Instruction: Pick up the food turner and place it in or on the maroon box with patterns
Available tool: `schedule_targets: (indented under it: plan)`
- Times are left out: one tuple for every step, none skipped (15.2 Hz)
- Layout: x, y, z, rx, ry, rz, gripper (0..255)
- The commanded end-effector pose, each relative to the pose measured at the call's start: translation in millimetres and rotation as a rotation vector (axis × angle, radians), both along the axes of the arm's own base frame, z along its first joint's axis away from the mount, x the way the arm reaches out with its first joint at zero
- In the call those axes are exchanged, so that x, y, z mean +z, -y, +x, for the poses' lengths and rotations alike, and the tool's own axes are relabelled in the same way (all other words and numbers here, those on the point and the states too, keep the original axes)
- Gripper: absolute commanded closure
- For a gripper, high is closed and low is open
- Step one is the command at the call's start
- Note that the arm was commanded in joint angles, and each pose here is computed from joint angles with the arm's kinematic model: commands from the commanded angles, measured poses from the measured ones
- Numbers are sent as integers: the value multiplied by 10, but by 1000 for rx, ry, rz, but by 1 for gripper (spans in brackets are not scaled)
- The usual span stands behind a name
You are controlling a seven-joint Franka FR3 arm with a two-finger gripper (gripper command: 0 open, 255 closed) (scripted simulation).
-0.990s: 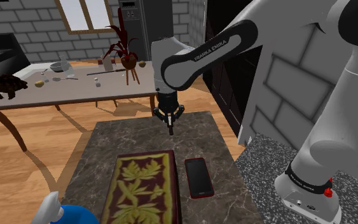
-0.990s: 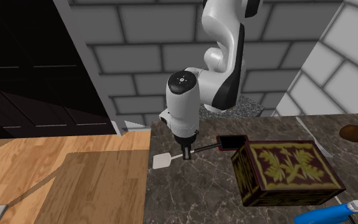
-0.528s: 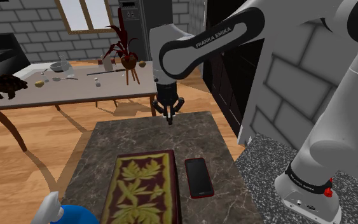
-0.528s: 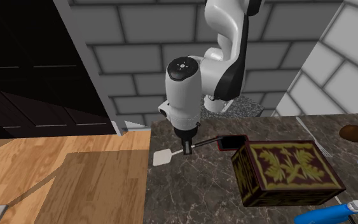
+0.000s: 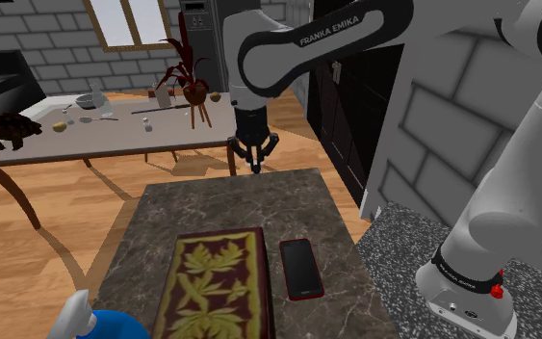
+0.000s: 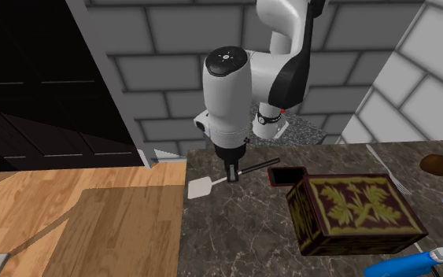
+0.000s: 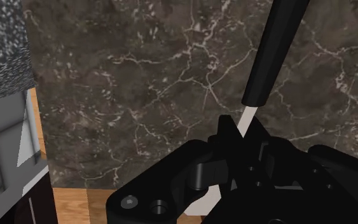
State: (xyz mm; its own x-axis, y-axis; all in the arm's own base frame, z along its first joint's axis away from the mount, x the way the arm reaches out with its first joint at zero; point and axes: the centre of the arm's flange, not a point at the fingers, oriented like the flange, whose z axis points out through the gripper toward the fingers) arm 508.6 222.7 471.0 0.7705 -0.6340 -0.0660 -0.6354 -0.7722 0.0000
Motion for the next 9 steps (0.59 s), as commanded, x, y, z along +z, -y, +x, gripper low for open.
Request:
schedule_targets:
  plan:
    - [101, 2, -3, 0, 0, 0, 255]
    - [154, 2, -3, 0, 0, 0, 255]
    - [206, 2, -3, 0, 0, 0, 255]
    - [259, 2, -3, 0, 0, 0, 255]
    - [312, 2, -3, 0, 0, 0, 255]
    - [365, 2, -3, 0, 0, 0, 255]
    - [418, 2, -3, 0, 0, 0, 255]
    - [470, 2, -3, 0, 0, 0, 255]
    - [523, 2, -3, 0, 0, 0, 255]
